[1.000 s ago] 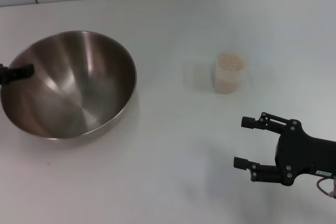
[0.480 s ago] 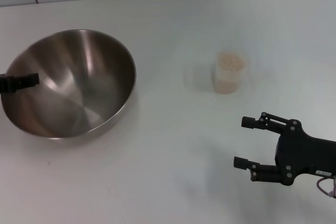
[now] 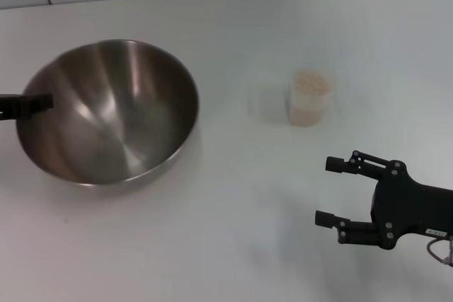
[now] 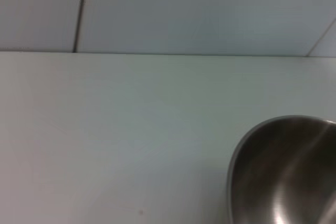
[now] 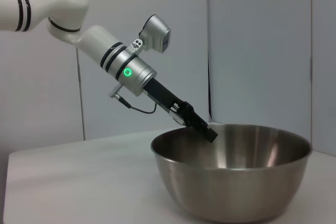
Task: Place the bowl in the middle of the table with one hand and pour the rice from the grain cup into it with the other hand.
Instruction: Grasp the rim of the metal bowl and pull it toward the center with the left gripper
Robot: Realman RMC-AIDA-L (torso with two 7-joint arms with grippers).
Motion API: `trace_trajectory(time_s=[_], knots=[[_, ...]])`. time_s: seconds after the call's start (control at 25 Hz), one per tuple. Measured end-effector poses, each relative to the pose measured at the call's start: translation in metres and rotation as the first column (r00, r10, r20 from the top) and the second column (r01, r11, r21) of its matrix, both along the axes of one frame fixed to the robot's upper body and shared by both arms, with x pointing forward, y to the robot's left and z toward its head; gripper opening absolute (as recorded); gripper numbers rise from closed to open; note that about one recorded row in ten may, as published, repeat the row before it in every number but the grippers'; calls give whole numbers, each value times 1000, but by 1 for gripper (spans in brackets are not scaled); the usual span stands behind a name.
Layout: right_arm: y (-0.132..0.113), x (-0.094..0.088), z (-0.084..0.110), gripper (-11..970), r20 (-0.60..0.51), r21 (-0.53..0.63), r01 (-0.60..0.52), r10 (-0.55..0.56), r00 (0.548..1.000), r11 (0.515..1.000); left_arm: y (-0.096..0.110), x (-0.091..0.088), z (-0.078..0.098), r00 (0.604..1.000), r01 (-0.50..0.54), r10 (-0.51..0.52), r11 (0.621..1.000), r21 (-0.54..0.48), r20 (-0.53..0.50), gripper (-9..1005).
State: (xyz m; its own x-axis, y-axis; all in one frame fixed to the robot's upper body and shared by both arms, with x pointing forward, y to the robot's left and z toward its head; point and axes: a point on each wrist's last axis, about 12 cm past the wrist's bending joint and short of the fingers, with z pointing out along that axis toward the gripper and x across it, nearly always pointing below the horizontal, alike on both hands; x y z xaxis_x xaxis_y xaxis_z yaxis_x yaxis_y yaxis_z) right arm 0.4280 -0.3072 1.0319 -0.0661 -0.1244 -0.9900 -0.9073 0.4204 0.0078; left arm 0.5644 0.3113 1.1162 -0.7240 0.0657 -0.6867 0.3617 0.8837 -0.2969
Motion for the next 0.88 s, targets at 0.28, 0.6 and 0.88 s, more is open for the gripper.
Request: trace_trajectory(time_s=[0.28, 0.6, 0.88], knots=[[0, 0, 0, 818, 0, -1, 1, -1, 1000, 1000, -10, 7, 2, 999, 48, -49, 999, -12, -23, 256], [-1, -1, -1, 818, -3, -1, 3, -3, 1000, 1000, -15, 9, 5, 997, 76, -76, 997, -12, -26, 62], [0, 0, 0, 817, 0, 0, 1, -1, 1000, 1000, -18, 18, 17, 995, 99, -101, 994, -47, -20, 38]])
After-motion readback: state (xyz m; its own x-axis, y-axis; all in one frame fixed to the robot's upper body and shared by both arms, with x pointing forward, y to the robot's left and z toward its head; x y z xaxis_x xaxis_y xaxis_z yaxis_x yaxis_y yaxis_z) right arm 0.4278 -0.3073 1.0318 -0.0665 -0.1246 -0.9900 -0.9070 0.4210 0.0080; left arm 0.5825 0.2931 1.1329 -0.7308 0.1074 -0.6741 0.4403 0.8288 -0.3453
